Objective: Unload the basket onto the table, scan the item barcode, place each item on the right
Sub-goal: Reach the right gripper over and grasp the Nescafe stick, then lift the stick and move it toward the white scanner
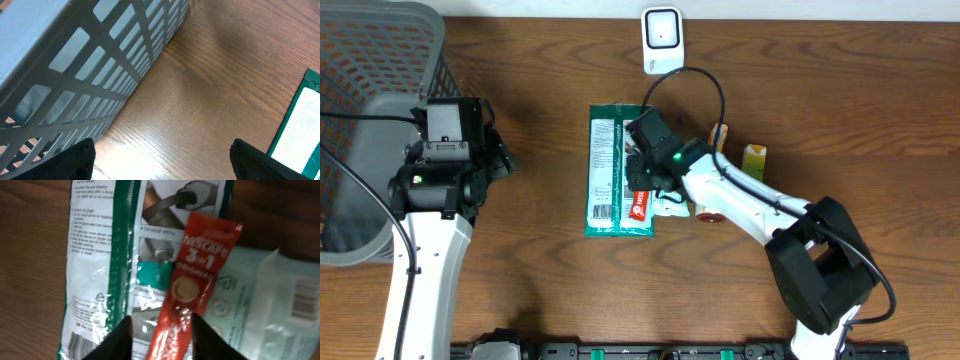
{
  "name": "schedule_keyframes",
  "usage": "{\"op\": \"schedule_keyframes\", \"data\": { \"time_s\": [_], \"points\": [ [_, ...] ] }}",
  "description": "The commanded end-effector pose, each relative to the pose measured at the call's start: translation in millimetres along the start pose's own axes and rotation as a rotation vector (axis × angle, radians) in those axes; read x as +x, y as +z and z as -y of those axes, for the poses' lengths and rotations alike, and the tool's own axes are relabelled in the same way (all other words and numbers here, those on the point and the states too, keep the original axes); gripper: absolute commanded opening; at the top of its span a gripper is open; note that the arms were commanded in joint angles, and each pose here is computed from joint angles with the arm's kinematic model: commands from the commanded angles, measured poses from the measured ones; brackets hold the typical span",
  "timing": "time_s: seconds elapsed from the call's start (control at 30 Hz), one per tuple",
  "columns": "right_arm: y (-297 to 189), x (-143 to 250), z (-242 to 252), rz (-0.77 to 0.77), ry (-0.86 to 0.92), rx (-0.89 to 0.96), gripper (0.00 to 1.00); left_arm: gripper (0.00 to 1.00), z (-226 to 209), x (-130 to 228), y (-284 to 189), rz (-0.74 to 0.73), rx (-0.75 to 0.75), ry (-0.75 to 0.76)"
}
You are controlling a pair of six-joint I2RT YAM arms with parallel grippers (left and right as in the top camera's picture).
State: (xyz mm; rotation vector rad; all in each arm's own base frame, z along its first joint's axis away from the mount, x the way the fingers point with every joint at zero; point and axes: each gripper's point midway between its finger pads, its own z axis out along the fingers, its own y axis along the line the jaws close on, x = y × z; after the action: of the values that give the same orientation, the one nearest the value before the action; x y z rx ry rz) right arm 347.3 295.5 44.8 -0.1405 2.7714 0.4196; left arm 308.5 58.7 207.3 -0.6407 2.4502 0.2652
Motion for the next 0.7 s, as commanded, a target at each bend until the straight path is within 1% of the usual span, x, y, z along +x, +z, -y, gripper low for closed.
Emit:
{"op": "schedule_keyframes", "data": {
  "time_s": [0.0, 0.17, 0.3, 0.4, 0.67],
  "points": [
    [2.5, 0.3, -0.5, 0.033, 0.052, 0.053, 0.31, 0.86, -3.5, -4.4, -2.9, 0.014, -0.011, 0.001],
    [2.4, 0.9, 0.9, 0.056, 0.092, 0.086, 0.27, 0.86, -3.5, -4.4, -2.9, 0.014, -0.011, 0.001],
    [11.0, 7.3, 2.8, 0.030, 0.134, 0.090, 0.27, 0.86, -3.5, -4.4, -2.9, 0.014, -0.011, 0.001],
    [18.0, 13.1, 7.9, 0.007, 0.134, 0.109, 0.27, 0.86, -3.5, -4.4, -2.9, 0.014, -0.011, 0.001],
    [17.7, 14.7, 12.1, 0.000, 0.136, 0.124, 0.28, 0.86, -3.5, -4.4, -2.9, 0.014, -0.011, 0.001]
  ]
}}
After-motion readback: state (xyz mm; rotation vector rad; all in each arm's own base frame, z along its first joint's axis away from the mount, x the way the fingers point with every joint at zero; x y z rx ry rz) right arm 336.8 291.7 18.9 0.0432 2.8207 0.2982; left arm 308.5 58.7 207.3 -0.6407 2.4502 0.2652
